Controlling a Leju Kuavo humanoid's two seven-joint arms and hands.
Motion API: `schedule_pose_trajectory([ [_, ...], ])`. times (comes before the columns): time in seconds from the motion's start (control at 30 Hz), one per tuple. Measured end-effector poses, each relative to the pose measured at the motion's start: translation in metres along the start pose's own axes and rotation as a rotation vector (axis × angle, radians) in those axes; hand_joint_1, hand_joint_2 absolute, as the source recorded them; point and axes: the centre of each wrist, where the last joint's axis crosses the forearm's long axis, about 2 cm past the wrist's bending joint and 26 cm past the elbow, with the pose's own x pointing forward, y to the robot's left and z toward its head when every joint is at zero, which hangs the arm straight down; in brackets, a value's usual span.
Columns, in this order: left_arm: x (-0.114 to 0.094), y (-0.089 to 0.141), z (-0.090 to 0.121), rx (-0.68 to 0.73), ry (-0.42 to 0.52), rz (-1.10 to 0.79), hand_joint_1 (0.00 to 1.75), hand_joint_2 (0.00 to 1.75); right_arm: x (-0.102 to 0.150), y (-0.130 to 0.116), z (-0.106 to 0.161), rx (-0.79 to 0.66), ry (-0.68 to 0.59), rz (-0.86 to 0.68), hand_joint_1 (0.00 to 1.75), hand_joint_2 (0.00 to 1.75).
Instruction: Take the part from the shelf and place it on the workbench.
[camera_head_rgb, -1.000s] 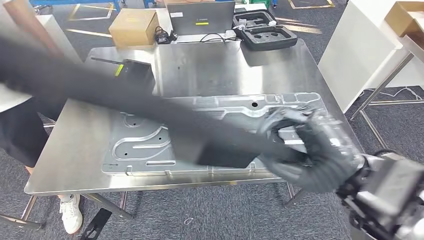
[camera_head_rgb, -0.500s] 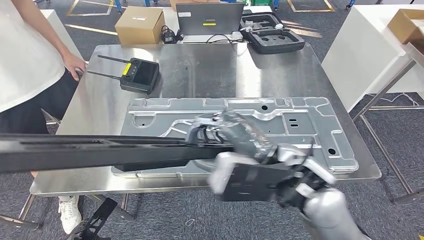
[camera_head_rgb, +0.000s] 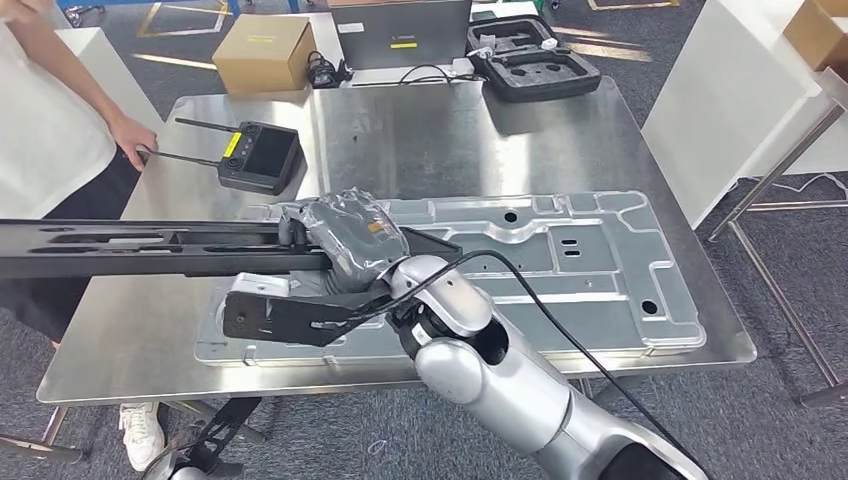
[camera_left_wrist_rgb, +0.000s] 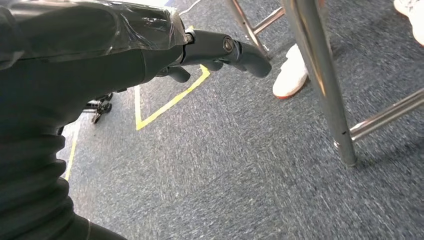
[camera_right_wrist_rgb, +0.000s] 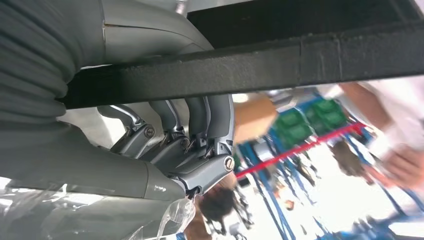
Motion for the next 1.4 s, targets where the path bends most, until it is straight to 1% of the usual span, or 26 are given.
schedule_pose_trajectory([
  [0.1, 0.002, -0.001, 0.000, -0.005, -0.004, -0.008, 0.00, 1.75, -0.012, 0.006, -0.005, 0.027, 0.060, 0.016, 1.75, 1.75],
  [0.2, 0.004, -0.003, 0.000, -0.008, -0.009, -0.012, 0.00, 1.75, -0.025, 0.004, -0.009, 0.024, 0.130, 0.057, 1.75, 1.75],
  [0.33, 0.006, -0.004, 0.000, -0.013, -0.011, -0.010, 0.00, 1.75, -0.046, 0.003, -0.007, 0.041, 0.237, 0.109, 1.75, 1.75],
  [0.43, 0.006, -0.004, 0.000, -0.020, -0.016, -0.011, 0.00, 1.75, -0.056, 0.001, -0.008, 0.052, 0.285, 0.145, 1.75, 1.75],
  [0.53, 0.004, -0.007, 0.000, -0.035, -0.023, -0.014, 0.00, 1.75, -0.061, 0.006, -0.009, 0.076, 0.314, 0.155, 1.75, 1.75],
  [0.63, 0.005, -0.005, 0.000, -0.035, -0.028, -0.022, 0.00, 1.75, -0.055, 0.001, -0.018, 0.080, 0.315, 0.157, 1.75, 1.75],
  [0.7, 0.005, -0.004, 0.000, -0.035, -0.029, -0.028, 0.00, 1.75, -0.051, -0.003, -0.023, 0.078, 0.316, 0.151, 0.87, 0.87],
  [0.77, 0.005, -0.005, 0.000, -0.035, -0.028, -0.036, 0.00, 1.75, -0.050, -0.001, -0.025, 0.085, 0.326, 0.135, 0.00, 0.00],
  [0.9, 0.003, -0.007, 0.000, -0.028, -0.015, -0.058, 0.00, 1.75, -0.047, 0.002, -0.028, 0.074, 0.360, 0.095, 0.00, 0.00],
  [1.03, 0.002, -0.008, 0.001, -0.023, -0.003, -0.055, 0.00, 0.00, -0.054, 0.004, -0.025, 0.049, 0.399, 0.080, 0.00, 0.00],
  [1.23, 0.003, -0.008, 0.000, -0.015, 0.001, -0.043, 0.00, 0.00, -0.056, 0.003, -0.026, 0.023, 0.410, 0.099, 0.00, 0.00],
  [1.4, 0.003, -0.008, 0.000, -0.011, 0.019, -0.044, 0.00, 0.00, -0.059, 0.006, -0.024, 0.029, 0.414, 0.098, 0.00, 0.00],
])
